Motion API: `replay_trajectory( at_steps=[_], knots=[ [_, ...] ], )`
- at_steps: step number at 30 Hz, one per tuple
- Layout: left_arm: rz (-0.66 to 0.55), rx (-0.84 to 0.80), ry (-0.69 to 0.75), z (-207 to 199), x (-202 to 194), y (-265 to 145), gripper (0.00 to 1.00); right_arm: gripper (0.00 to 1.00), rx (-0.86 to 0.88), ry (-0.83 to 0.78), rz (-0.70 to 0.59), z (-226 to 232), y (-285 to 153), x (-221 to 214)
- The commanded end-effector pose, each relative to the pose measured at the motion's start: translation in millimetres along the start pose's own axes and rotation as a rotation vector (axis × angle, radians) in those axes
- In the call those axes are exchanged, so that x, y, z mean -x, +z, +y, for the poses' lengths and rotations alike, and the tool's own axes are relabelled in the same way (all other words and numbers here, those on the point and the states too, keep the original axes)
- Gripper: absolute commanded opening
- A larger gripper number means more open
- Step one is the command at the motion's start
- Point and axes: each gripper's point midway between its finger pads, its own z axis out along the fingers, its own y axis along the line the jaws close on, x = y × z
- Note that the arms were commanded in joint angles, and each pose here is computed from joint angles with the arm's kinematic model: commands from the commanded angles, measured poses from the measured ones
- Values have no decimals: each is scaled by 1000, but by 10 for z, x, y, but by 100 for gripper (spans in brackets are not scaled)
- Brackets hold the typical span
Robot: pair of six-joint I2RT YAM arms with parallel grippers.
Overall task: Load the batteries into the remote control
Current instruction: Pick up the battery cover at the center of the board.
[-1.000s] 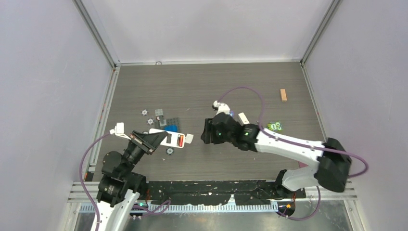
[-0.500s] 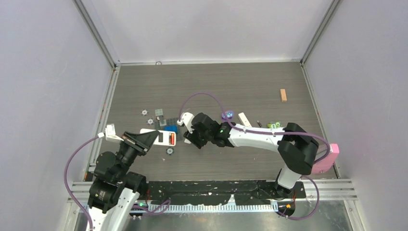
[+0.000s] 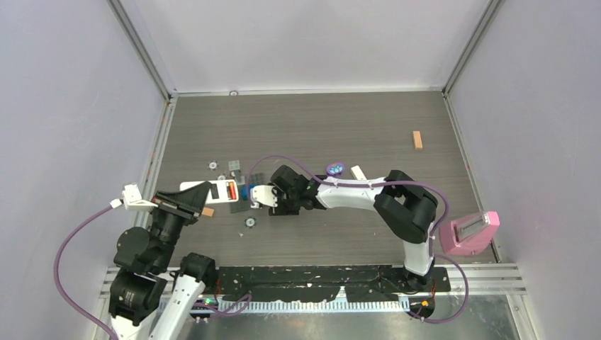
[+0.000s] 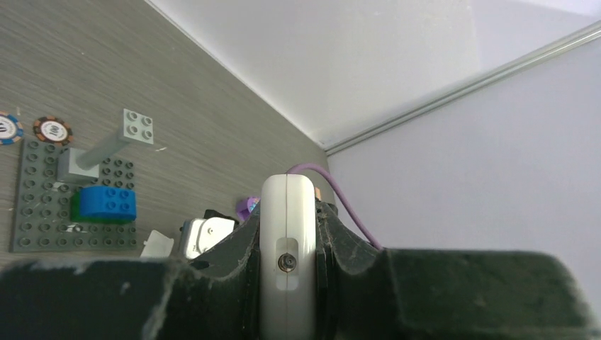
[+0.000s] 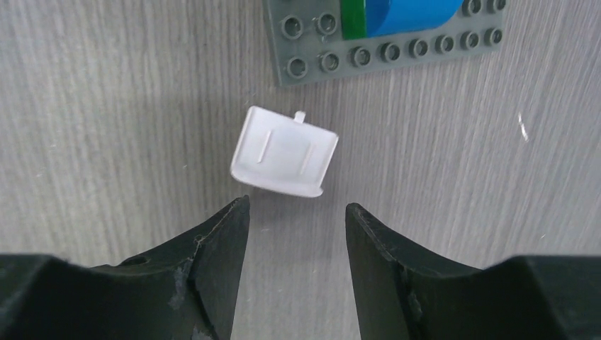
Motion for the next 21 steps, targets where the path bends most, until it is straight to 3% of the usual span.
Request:
replay_trajectory(
  at_steps=[1,15,21],
  knots=[
    [-35,7,35,-64,113,77,0,56,2,-112,-41,-156,101,167],
    [-24,-30,29,-217,129,237,0,49,156,-181,-98,124,181,211],
    [-24,-42,19,-244,130,251,0,22,167,-184,-51,132,245,127]
  ],
)
